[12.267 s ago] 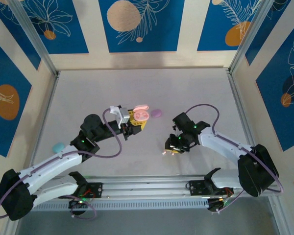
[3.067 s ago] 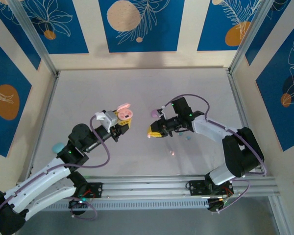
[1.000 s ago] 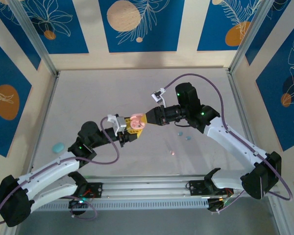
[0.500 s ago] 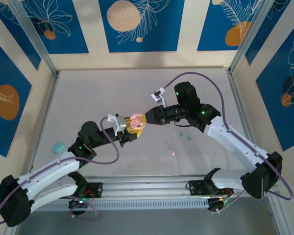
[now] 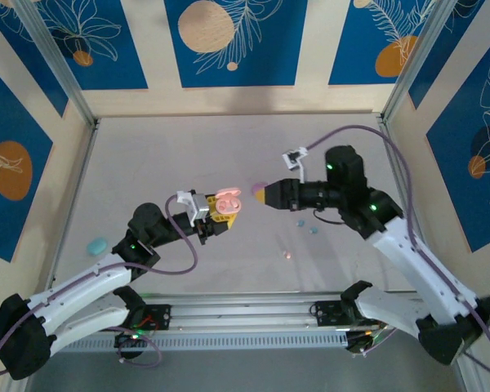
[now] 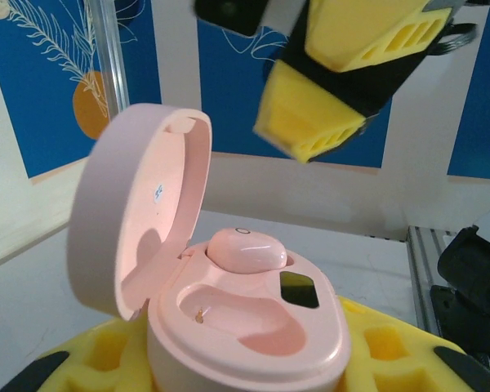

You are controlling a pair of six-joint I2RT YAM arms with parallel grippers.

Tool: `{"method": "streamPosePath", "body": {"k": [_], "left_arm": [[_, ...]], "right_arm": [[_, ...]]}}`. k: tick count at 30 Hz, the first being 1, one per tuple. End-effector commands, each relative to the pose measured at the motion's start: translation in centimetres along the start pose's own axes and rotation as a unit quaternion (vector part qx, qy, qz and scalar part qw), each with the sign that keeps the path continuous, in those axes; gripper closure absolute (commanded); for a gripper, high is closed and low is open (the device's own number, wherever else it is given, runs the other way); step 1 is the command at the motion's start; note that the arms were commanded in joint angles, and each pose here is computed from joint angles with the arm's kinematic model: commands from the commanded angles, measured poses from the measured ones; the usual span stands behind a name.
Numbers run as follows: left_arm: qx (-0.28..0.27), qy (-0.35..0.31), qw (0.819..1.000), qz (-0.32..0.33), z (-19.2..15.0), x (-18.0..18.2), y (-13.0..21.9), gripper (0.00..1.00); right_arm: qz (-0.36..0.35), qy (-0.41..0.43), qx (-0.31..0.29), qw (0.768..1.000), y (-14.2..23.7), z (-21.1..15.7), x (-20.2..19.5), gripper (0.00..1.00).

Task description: Insert wireless bluetooth earbuds into charging case

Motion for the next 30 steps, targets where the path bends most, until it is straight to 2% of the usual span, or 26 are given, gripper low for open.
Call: {"method": "streamPosePath", "body": {"k": [1,3,5,11,18,30], "left_arm": [[-0.039,-0.027,0.999,0.018,2.2,0.6,0.2,0.70],[-0.039,-0.025,0.999,0.021,2.2,0.7,0.3,0.70],[-0.040,-0.023,0.999,0.023,2.1,0.7,0.2,0.70],[-0.041,-0.018,0.999,0.020,2.2,0.8,0.0,0.70],[-0.040,-0.014,0.999,0.019,2.3,0.8,-0.1,0.70],[-0.034,-0.015,0.999,0.022,2.2,0.9,0.0,0.70]], "right_arm": [[-0.133,-0.100,-0.065,0.984,1.5,-0.9,-6.6,0.50],[-0.218,-0.190,-0.079,0.954,2.4,-2.1,-11.6,0.52],[-0.264,-0.245,-0.067,0.930,2.4,-3.6,-15.2,0.52],[-0.334,-0.325,-0.040,0.884,1.0,-7.0,-22.3,0.53],[-0.354,-0.340,-0.001,0.871,-0.7,-8.2,-25.7,0.58],[-0.379,-0.322,0.063,0.865,-3.6,-8.2,-27.2,0.58]]}}
Point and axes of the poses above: each hand's point on the last joint's axis, 136 mm out from that joint toward the fingers, its own y axis back along the fingers, its own x axis along the line the jaws close on, z = x × y, the point moved 5 cm from there along y, back along the fingers, and after that the axes turned 13 degrees about -y, right-handed, at the moved point
